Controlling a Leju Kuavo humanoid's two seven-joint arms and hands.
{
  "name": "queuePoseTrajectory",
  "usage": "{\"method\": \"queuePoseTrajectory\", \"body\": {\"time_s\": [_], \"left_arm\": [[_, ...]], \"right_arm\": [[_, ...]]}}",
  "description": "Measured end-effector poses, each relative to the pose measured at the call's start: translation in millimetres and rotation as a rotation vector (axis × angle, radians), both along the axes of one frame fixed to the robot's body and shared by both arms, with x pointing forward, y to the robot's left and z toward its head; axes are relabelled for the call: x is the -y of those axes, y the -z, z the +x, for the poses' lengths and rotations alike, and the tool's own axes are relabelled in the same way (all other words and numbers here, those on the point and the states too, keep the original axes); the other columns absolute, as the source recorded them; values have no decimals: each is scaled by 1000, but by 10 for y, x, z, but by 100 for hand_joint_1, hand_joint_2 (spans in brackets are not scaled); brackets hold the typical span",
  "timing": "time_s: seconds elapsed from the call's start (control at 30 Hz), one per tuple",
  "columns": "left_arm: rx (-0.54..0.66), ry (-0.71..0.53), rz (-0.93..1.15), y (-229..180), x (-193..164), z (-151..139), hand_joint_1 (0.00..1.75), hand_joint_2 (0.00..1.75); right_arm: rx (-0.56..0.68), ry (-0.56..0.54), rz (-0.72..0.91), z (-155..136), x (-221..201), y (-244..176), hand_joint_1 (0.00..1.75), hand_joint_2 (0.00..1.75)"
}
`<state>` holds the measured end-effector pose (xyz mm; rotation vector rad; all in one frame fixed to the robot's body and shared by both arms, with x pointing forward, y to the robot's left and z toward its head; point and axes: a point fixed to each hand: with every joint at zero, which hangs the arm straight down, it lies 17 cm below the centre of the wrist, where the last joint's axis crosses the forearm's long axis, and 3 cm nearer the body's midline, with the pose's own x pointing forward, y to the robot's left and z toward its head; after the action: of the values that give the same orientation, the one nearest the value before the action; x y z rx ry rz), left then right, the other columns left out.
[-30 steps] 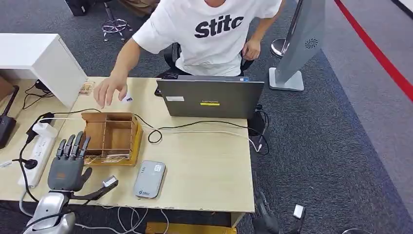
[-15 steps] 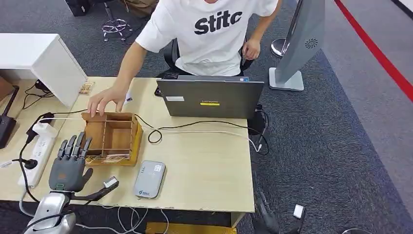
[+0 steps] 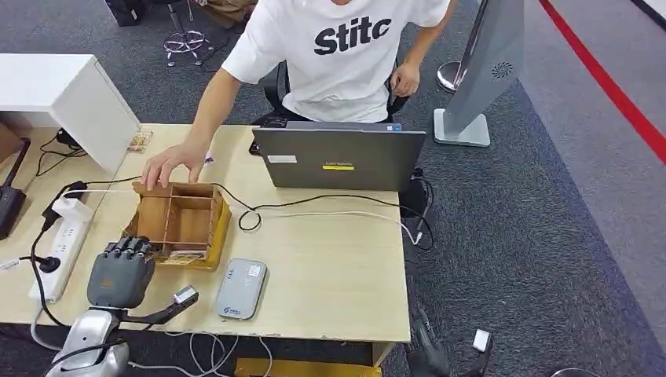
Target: Pass the card to the sensor for recognition and then transmit it.
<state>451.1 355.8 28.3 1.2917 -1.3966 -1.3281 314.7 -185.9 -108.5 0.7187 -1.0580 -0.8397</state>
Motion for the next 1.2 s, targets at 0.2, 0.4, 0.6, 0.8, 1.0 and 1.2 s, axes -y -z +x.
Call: {"method": "queuePoseTrajectory", "body": {"time_s": [0.2, 0.4, 0.6, 0.8, 1.0, 1.2], "left_arm": [[2, -1, -3, -8, -4, 4, 175, 175], [12, -3, -5, -35, -12, 13, 175, 175], [68, 1, -26, -239, 23, 84, 175, 175], [192, 23, -60, -913, 182, 367, 175, 175], [266, 45, -67, -1262, 293, 448, 175, 175], [311, 58, -83, -1484, 370, 495, 175, 175]], "right_arm": [[1, -3, 2, -2, -6, -2, 0, 175], [0, -6, 3, -3, -12, -1, 0, 175], [-2, -10, 1, -3, -21, 1, 0, 175], [-5, -15, 3, -2, -31, 5, 0, 175], [-5, -23, 2, -4, -50, 3, 0, 175], [-5, -26, 1, -2, -57, 4, 0, 175]]}}
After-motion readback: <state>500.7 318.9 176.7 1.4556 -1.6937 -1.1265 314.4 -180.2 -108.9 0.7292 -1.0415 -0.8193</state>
